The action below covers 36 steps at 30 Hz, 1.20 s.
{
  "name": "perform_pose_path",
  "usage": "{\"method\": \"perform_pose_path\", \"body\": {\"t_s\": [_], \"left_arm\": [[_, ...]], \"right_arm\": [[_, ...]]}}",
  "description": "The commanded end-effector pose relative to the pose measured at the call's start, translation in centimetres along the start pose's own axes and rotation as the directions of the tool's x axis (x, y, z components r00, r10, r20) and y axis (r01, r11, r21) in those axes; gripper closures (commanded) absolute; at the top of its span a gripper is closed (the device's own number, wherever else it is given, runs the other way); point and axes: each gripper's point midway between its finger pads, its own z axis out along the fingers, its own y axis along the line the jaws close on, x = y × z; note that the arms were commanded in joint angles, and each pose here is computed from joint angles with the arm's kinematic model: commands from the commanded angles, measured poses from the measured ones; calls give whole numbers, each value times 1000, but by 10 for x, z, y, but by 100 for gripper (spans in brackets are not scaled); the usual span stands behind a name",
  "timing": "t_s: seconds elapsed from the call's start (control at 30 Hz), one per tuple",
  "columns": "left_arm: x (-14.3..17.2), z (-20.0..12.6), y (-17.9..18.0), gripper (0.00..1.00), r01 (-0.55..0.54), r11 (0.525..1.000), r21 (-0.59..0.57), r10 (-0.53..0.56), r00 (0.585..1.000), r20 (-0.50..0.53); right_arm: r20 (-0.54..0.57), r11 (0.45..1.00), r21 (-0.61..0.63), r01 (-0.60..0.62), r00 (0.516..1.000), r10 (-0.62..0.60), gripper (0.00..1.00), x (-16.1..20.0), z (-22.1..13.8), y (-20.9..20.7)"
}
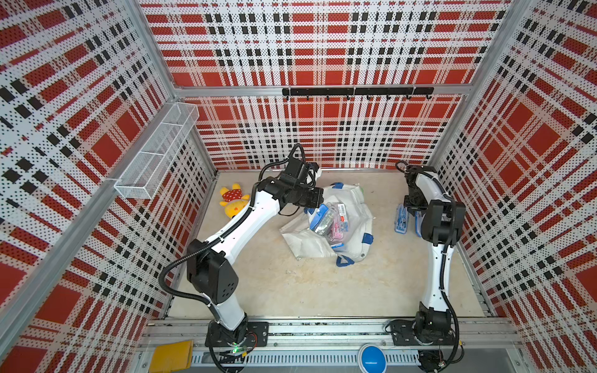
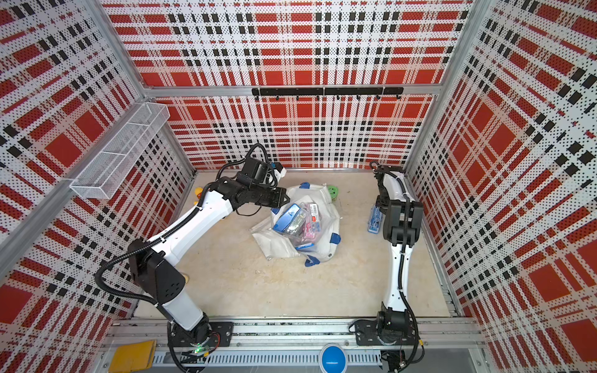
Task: Take out the compass set from the canvas bag
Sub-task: Place the compass set at the center of the board, then pick up the compass set from the canvas bag.
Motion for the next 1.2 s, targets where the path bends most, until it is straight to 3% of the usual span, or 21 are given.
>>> {"method": "perform_pose_path", "body": {"t_s": [0.0, 0.27, 0.5, 0.77, 0.93, 1.17], "left_arm": [[-20, -12, -16, 100, -30, 999, 26, 28, 998, 62], [-22, -12, -19, 100, -38, 999, 20, 36, 997, 70], [-25, -14, -23, 100, -57, 998, 27, 54, 995, 88], [-27, -12, -28, 100, -64, 997, 50, 59, 995, 84], [-27, -11, -27, 100, -61, 997, 40, 58, 995, 77], [-24, -6, -25, 100, -45, 999, 27, 44, 997, 61]], "right_arm": [[11, 998, -54, -35, 999, 36, 57, -4, -8, 5], [133, 971, -194, -137, 977, 164, 48, -8, -71, -5], [213, 893, -420, -163, 939, 271, 44, 13, -138, 2], [349, 681, -727, 82, 899, 264, 48, 83, -241, 74], [484, 567, -768, 298, 850, 208, 48, 154, -294, 120], [599, 505, -715, 483, 796, 85, 55, 232, -303, 176]]}}
